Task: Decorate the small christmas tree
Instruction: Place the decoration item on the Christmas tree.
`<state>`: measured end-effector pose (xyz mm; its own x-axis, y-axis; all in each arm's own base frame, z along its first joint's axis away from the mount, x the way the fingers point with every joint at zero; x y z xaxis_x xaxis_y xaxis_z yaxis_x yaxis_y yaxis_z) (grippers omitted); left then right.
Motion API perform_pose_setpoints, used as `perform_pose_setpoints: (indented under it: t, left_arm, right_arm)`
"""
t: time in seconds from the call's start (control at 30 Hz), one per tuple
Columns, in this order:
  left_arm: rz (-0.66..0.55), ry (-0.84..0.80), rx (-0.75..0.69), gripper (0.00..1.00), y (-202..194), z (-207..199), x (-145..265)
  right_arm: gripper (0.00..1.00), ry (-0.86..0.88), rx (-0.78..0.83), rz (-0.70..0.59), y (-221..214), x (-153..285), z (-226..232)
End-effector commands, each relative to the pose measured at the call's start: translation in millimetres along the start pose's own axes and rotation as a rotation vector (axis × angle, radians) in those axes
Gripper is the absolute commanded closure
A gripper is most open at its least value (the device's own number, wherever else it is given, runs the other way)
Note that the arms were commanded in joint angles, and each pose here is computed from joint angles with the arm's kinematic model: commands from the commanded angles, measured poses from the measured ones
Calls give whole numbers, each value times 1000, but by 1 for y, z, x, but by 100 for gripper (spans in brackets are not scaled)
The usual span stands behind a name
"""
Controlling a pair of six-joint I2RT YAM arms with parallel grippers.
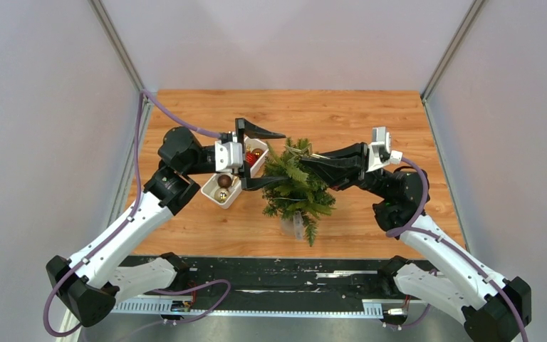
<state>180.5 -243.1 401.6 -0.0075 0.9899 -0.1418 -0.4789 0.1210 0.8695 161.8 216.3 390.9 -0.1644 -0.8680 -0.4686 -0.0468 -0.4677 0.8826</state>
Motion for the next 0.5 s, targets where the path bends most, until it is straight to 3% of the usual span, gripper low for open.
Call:
perform_pose_setpoints:
  t: [0.0,0.1,0.23,0.47]
  left_arm:
    - [-27,18,-74,3,22,6,4]
    - [-27,22,-80,2,22,6,4]
    - [-28,27,-86,1,22,5,5]
    - [-28,28,-94,1,21,4,6]
  right_arm:
    - [100,-15,-143,192,-47,10,-6]
    - [96,-26,-148,206,-47,9,-8]
    - [78,-31,-150,212,-43,6,-9]
    - [74,-28,-134,198,-34,1,-9]
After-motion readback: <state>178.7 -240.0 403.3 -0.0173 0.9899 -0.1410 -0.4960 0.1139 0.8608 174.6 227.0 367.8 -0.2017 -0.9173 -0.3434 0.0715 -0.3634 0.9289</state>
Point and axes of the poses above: each gripper's point midway between its finger pads, its own x axis back along the fingers, its own z axis along the line the jaws close on, y = z × x, the point moved 6 cm from there along x, back along the fingers, and after that the axes turned 3 degrees about -x, right-handed, at the moved point
